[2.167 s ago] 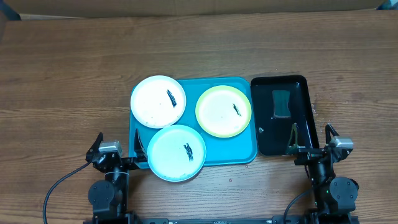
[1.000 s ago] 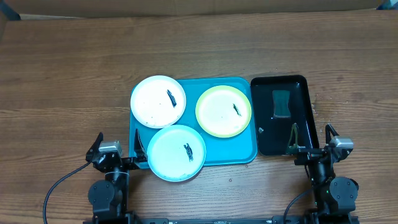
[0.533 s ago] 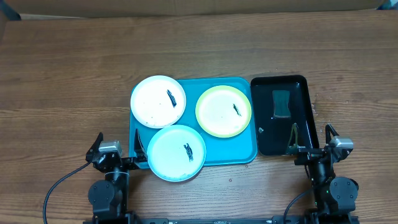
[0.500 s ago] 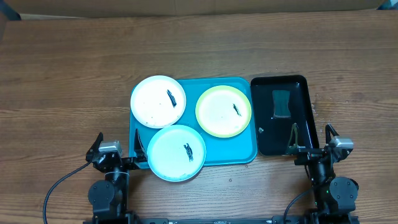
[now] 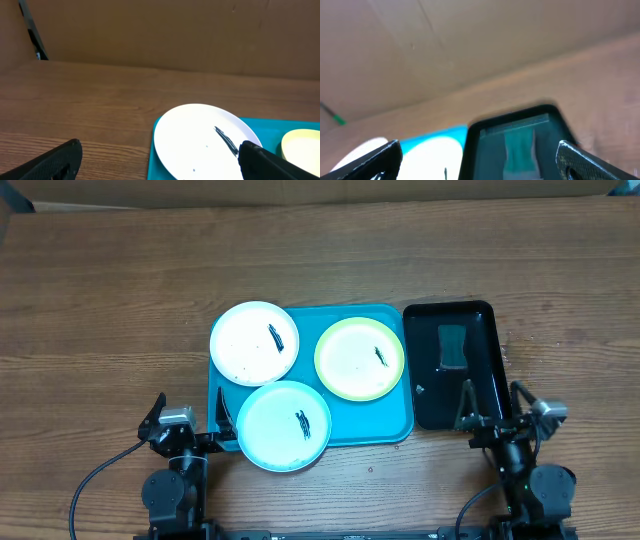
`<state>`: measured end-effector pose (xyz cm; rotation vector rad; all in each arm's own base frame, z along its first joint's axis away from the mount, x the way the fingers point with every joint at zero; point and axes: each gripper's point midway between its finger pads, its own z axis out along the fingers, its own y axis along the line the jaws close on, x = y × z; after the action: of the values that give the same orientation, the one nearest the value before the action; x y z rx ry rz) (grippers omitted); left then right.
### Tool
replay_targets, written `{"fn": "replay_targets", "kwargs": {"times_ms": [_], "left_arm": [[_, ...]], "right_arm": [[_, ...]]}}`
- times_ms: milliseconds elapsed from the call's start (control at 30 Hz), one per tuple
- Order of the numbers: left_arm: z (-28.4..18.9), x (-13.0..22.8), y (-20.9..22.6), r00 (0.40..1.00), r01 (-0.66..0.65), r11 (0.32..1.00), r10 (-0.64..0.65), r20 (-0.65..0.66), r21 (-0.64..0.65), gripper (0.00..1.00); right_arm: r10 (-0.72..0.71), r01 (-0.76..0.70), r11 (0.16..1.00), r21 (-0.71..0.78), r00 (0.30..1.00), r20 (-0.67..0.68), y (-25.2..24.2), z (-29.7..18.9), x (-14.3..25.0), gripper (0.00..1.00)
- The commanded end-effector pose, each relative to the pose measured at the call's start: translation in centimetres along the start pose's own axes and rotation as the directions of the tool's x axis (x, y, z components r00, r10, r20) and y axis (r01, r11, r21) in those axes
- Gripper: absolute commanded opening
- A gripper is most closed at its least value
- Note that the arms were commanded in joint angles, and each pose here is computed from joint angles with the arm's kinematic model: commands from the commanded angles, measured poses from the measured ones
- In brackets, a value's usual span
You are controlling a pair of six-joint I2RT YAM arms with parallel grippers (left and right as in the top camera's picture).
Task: Clean dirty plates on tray and stack at the side
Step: 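Reach the right gripper into the black tray toward the green sponge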
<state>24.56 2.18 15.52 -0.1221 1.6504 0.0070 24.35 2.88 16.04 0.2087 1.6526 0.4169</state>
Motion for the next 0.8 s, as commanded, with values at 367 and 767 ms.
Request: {"fn": "replay_targets", "kwargs": {"times_ms": [367, 767], "left_arm": [[0.0, 0.1, 0.0, 1.000, -0.027, 1.000, 0.027, 0.001, -0.004, 1.00], [0.0, 0.1, 0.0, 1.000, -0.027, 1.000, 0.027, 0.001, -0.004, 1.00]], "right_arm": [[0.005, 0.023, 0.997, 0.077, 0.936, -0.352, 5.0, 1.1, -10.1, 1.00], [0.192, 0.118, 0.951, 0.285, 0.495, -0.847, 3.1, 8.5, -7.7, 0.90]]}}
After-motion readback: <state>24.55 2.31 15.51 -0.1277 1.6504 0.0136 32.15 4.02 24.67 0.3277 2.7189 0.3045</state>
